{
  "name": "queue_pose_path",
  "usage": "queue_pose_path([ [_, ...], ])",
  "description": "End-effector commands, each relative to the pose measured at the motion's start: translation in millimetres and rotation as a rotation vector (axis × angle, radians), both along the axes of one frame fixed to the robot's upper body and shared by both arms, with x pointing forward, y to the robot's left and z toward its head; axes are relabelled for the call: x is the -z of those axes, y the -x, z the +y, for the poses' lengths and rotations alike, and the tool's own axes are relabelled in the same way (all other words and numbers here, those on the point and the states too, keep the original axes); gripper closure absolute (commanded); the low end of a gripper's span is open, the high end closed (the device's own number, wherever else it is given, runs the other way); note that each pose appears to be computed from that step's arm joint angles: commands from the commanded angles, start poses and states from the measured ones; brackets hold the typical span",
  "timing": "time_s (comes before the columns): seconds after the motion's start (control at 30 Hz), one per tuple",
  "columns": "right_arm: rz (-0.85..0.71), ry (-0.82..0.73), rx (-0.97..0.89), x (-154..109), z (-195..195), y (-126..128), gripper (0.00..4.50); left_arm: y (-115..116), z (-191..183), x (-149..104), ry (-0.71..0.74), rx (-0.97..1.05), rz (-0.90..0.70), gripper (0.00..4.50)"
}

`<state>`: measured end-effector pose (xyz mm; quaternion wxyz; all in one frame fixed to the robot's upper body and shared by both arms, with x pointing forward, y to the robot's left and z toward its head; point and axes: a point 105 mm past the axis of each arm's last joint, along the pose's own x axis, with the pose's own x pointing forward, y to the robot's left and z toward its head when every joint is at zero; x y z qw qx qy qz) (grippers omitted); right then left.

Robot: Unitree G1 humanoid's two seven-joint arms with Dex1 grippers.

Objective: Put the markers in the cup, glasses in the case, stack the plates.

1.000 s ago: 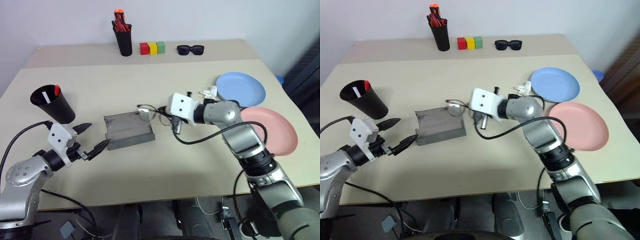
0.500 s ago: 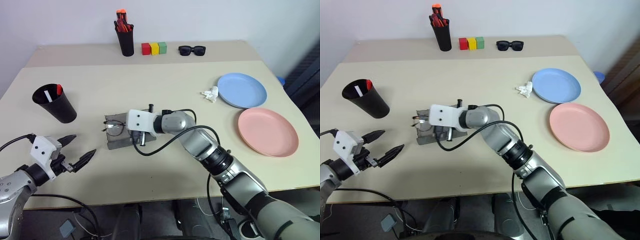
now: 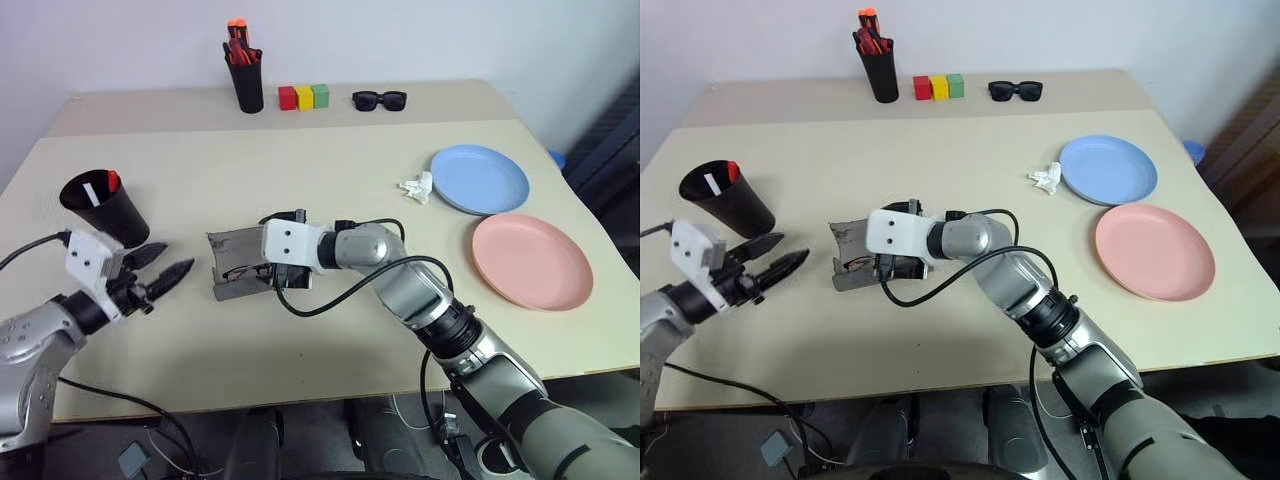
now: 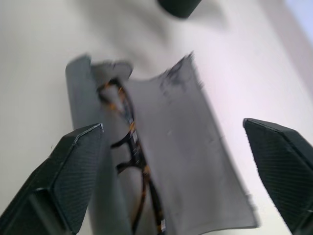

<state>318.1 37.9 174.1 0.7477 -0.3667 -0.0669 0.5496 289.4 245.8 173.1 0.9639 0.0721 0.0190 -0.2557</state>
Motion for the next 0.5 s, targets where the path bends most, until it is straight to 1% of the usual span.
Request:
queue_pose_path([
  [0.03, -0.047, -0.067, -0.026, -21.8, -13.3, 9.3, 0.08, -24.0, -8.8, -5.7, -0.039, -0.042, 0.026, 3.83],
  [0.13, -0.072, -0.06, -0.021, -22.7, -39.8, 13.1, 0.08, -56.2, -26.1, -4.9, -0.06, -0.053, 0.113, 3.83],
  [0.2, -0.077, -0.054, -0.025, -22.9, -54.2, 17.8, 0.08, -70.9, -35.1, -5.7, -0.051, -0.053, 0.153, 3.83],
  [0.3, -0.054, -0.056, -0.02, -21.5, -75.8, 26.6, 0.08, -91.5, -37.9, -4.4, -0.032, -0.095, 0.217, 3.83],
  [0.4, 0.005, -0.075, 0.031, -17.4, -98.5, 32.3, 0.08, -103.7, -40.5, 2.7, -0.031, -0.101, 0.301, 3.83],
  [0.5, 0.038, -0.106, 0.097, -17.1, -114.9, 34.2, 0.08, -108.0, -37.0, 20.9, -0.092, -0.099, 0.404, 3.83],
])
